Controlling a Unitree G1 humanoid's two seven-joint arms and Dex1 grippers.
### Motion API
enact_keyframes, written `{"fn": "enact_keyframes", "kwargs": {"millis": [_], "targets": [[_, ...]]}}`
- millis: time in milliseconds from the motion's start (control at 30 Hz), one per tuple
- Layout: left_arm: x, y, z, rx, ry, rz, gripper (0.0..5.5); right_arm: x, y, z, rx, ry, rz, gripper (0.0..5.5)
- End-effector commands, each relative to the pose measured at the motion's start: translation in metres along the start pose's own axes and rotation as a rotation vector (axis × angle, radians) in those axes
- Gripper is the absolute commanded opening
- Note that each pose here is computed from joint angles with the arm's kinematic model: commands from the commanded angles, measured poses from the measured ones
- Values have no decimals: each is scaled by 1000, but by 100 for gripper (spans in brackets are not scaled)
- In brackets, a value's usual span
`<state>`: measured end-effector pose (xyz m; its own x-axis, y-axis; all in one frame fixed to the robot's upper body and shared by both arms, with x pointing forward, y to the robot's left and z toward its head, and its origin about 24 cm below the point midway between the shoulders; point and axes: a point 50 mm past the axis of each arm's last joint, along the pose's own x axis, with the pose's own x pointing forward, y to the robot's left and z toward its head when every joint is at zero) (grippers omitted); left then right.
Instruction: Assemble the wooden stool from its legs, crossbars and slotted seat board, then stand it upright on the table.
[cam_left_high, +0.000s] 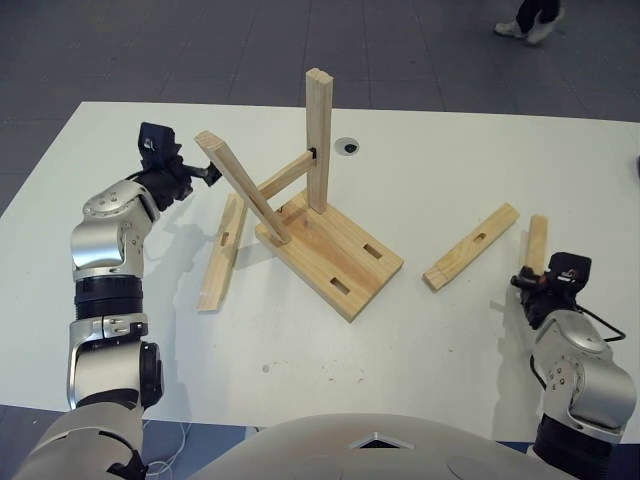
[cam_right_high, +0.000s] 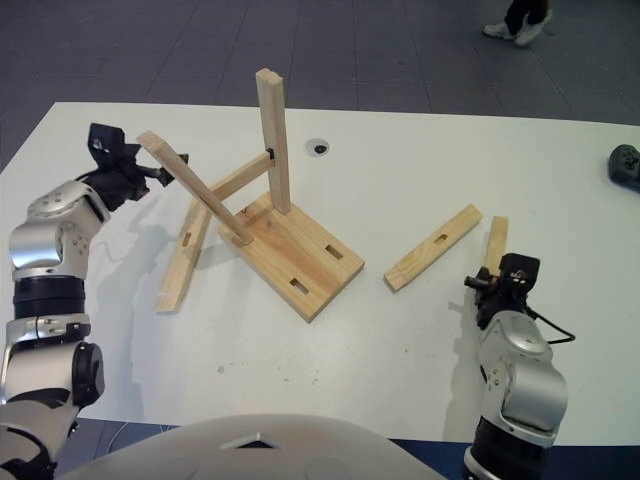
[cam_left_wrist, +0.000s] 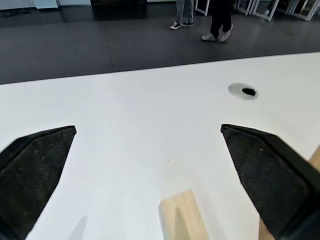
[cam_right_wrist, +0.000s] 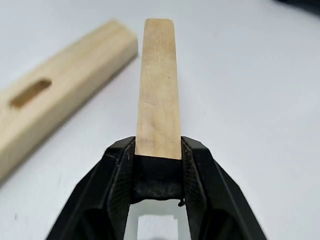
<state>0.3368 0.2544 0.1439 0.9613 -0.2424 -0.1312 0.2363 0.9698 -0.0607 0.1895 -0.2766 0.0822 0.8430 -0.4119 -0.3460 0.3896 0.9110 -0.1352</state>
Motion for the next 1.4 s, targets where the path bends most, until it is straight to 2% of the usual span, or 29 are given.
{"fn": "enact_keyframes", "kwargs": {"millis": [33,167,267,433,567,800,1033,1400], "targets": [[7,-13,85,-122,-285,-37,540,13,-8,68,-102,-356,-13,133],[7,-46,147,-236,-455,-235,540,9,9,120,-198,-650,103,133],[5,-87,174,-333,-485,-476,540,-5,36,146,-240,-817,277,133],[5,-160,163,-465,-329,-895,540,-31,82,160,-229,-945,544,133],[3,-187,145,-518,-225,-996,540,-37,97,145,-178,-894,624,133],[3,-207,127,-627,-139,-993,540,-51,113,130,-144,-882,729,133],[6,-216,124,-690,-90,-962,540,-64,126,121,-112,-863,839,133],[-1,-219,127,-685,-101,-1003,364,-62,124,117,-114,-842,805,133]]}}
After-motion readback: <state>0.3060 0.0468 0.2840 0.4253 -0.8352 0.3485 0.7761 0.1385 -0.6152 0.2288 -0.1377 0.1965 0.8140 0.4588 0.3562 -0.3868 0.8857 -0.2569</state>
